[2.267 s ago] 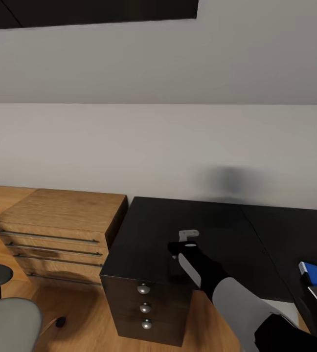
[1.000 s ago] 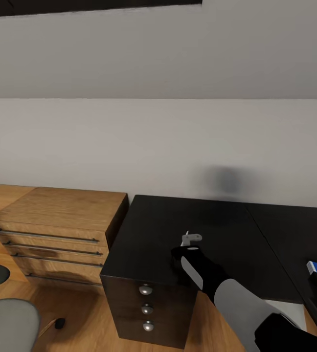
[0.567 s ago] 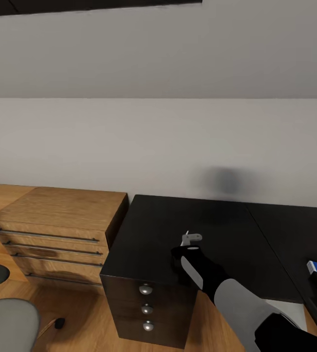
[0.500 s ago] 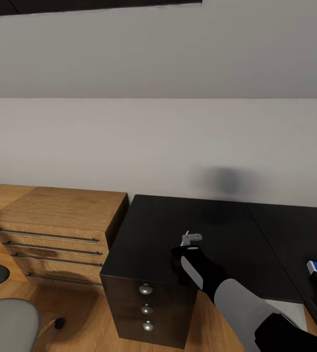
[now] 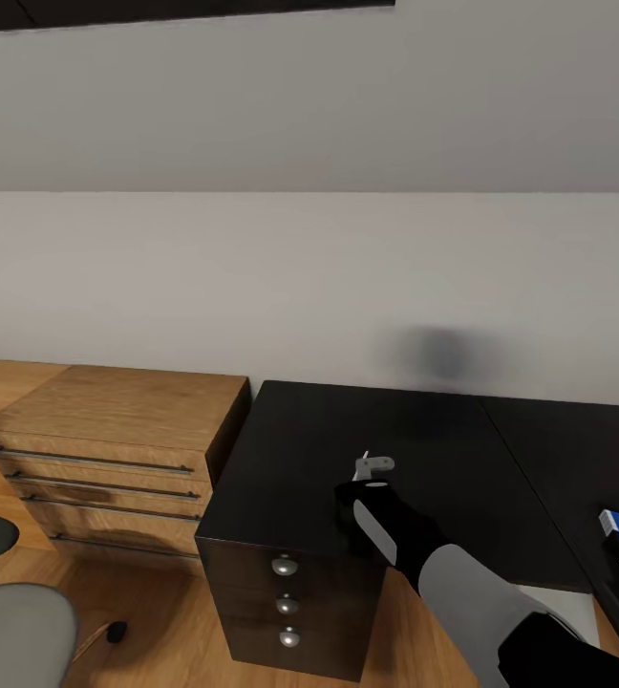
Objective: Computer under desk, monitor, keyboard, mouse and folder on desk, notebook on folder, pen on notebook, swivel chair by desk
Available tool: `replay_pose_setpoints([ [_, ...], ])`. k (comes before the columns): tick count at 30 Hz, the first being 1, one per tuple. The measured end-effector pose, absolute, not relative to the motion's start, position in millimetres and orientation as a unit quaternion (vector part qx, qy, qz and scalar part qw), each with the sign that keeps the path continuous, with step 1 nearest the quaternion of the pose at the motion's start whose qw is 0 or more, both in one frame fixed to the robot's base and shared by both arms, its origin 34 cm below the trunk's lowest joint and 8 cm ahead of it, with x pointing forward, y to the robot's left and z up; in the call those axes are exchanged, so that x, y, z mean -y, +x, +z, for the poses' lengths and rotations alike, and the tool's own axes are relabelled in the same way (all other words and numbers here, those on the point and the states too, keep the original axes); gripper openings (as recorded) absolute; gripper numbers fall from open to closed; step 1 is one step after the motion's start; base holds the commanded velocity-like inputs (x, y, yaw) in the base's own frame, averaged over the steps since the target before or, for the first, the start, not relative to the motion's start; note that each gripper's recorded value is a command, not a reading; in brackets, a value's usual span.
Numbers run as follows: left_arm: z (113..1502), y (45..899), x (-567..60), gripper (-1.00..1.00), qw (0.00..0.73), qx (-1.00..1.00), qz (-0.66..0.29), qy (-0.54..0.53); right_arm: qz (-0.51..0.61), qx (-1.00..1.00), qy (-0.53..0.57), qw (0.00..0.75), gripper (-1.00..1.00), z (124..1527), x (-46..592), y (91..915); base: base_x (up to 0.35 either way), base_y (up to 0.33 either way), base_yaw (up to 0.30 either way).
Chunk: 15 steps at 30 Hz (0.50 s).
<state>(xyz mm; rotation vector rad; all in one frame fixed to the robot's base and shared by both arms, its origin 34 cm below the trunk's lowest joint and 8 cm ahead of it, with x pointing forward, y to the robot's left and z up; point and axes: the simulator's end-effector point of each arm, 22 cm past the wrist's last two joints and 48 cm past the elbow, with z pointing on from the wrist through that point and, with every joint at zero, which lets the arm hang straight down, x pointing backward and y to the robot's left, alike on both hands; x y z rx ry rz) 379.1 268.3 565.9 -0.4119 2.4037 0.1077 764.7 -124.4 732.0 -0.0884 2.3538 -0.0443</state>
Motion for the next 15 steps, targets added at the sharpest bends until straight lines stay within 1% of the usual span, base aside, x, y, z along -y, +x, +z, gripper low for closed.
replay_pose_setpoints([
  [4, 565.9, 379.1, -268.3, 1.0, 0.343, -0.925, 0.042, -0.158, -0.017, -0.924, -0.034, 0.381, -1.0, 731.9, 124.7, 764.4, 0.0, 0.0, 0.0],
  [7, 565.9, 379.1, -268.3, 1.0, 0.343, -0.925, 0.041, -0.159, -0.004, -0.934, -0.017, 0.356, -1.0, 730.4, 126.0, 760.0, 0.0, 0.0, 0.0],
  [15, 565.8, 379.0, -268.3, 1.0, 0.343, -0.925, 0.041, -0.159, 0.002, -0.938, -0.009, 0.348, -1.0, 729.8, 126.2, 758.3, 0.0, 0.0, 0.0],
])
